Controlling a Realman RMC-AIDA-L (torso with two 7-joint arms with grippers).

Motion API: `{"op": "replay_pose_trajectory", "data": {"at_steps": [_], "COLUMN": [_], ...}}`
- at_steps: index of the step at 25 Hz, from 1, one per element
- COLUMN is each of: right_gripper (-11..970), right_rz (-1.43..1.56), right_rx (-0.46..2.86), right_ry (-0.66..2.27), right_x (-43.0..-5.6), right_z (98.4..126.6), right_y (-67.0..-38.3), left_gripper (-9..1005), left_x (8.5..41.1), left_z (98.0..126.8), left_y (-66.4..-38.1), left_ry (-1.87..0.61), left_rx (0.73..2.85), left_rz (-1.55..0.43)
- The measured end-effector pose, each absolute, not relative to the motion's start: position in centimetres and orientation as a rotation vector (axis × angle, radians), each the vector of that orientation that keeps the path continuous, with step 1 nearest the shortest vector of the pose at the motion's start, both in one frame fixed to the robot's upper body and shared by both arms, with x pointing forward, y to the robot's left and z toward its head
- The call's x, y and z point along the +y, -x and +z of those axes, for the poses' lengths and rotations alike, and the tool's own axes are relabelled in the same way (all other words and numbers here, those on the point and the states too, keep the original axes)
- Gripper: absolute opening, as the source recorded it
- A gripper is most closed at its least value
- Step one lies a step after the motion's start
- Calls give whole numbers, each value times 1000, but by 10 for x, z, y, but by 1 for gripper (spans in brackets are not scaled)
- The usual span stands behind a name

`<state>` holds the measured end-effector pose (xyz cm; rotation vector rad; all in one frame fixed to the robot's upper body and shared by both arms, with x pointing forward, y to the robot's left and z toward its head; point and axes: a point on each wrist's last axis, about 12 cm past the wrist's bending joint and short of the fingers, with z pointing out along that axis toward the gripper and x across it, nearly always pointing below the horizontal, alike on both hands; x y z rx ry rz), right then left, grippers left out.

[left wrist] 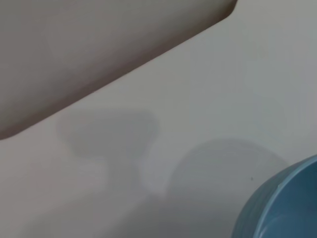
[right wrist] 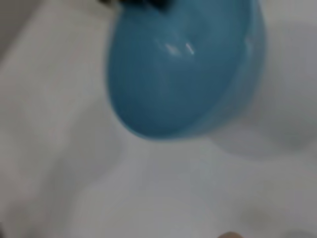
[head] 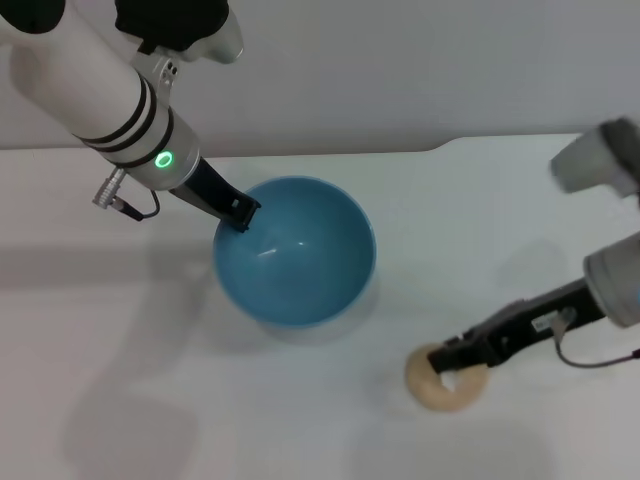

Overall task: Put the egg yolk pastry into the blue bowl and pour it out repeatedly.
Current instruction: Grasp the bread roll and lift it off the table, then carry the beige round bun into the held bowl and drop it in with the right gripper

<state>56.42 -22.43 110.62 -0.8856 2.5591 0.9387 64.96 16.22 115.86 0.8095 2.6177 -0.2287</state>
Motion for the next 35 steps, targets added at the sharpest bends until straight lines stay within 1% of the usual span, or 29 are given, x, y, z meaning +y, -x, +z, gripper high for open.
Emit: {"op": "replay_pose_trajectory", "data": {"at_steps": [1, 2, 3, 6, 8, 11, 16, 19, 26, 32, 35], "right_gripper": [207, 199, 190, 162, 148, 133, 108, 94, 83, 132, 267], "right_rz": [980, 1128, 1128, 1259, 1310, 1296, 1254, 1247, 1220, 1174, 1163], "right_rx": [2517, 2351, 2351, 2141, 1982, 1950, 1960, 1970, 2009, 2040, 2024], "right_ry": [892, 921, 921, 919, 883, 859, 795, 815, 832, 882, 899], "right_x": [-225, -230, -230, -237, -242, -242, -234, -226, -217, -216, -215], "right_z": [1112, 1133, 1133, 1158, 1177, 1181, 1176, 1169, 1158, 1154, 1154], "right_y": [-563, -560, -560, -559, -564, -569, -580, -584, -585, -585, -586], "left_gripper": [13, 13, 13, 13, 13, 13, 12, 12, 12, 12, 12], "left_x": [162, 162, 162, 159, 152, 146, 126, 112, 101, 99, 97], "left_z": [1158, 1157, 1157, 1154, 1152, 1150, 1149, 1152, 1158, 1159, 1160], "left_y": [-649, -648, -648, -643, -638, -635, -626, -621, -621, -620, -618], "left_ry": [-811, -823, -823, -867, -931, -966, -1041, -1103, -1142, -1153, -1178], "left_rx": [2620, 2631, 2631, 2658, 2676, 2676, 2653, 2608, 2581, 2574, 2563], "left_rz": [-229, -226, -226, -213, -195, -187, -257, -302, -300, -299, -286]}}
